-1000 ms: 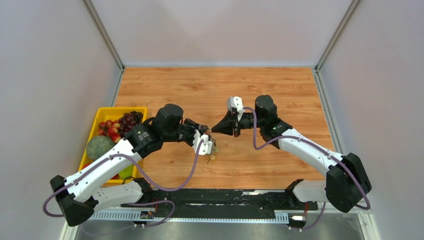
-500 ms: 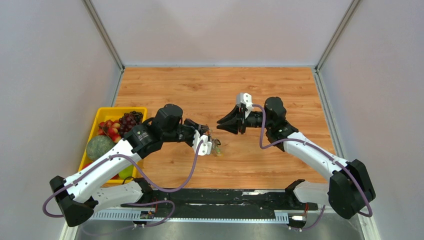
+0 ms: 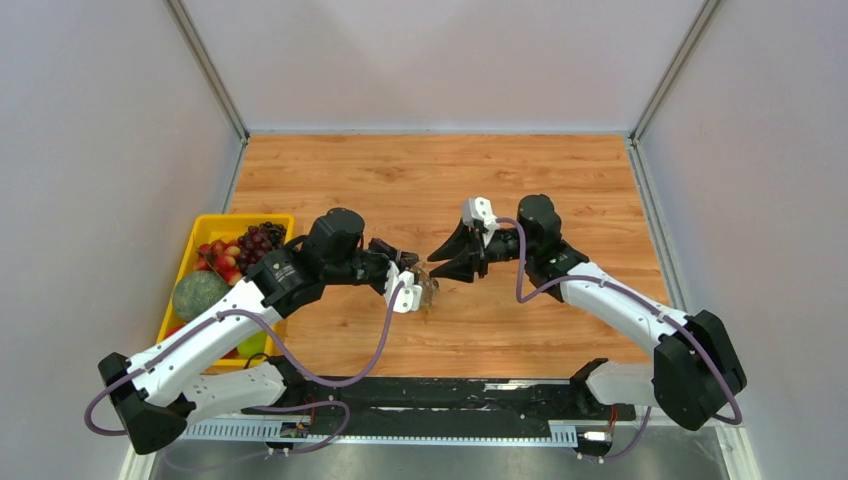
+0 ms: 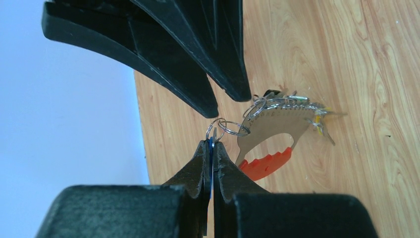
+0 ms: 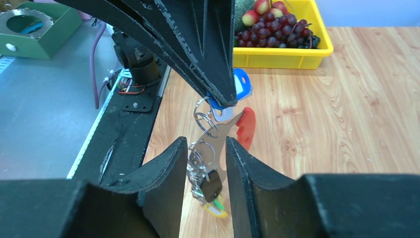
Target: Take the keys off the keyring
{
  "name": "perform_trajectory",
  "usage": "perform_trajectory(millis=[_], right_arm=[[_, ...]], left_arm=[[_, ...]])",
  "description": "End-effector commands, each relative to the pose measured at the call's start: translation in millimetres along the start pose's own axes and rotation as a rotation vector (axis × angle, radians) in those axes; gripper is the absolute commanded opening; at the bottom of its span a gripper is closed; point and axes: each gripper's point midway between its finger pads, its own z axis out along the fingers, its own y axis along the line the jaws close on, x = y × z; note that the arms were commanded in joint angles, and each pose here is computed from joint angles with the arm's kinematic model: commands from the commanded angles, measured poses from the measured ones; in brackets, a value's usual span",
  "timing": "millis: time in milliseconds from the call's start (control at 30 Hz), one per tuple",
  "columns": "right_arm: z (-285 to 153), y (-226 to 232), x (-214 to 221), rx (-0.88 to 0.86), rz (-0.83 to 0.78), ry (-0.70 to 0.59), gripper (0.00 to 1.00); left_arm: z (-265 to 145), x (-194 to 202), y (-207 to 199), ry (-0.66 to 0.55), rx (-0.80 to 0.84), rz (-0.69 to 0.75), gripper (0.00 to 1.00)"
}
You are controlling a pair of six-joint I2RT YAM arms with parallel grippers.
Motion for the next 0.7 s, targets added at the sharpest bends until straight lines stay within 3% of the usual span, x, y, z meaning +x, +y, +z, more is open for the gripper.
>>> perform_trajectory(millis=[0, 433, 667], right_arm=[[11.3, 6.4, -10.3, -0.070, -0.060, -0.002, 0.38], [15.8, -1.9, -8.4, -0.034, -0.049, 0.008, 0.38], [0.4, -12.2, -19.9, 0.149, -0.076, -0.003, 0.37]], left_arm=[[-5.4, -19.2, 10.9, -0.078, -0.037, 0.050, 0.00], [-6.4, -19.9, 12.3, -0.080, -0.046, 0.046, 0.00], [-5.7, -16.6, 13.3, -0.066, -0.057, 0.031, 0.00]])
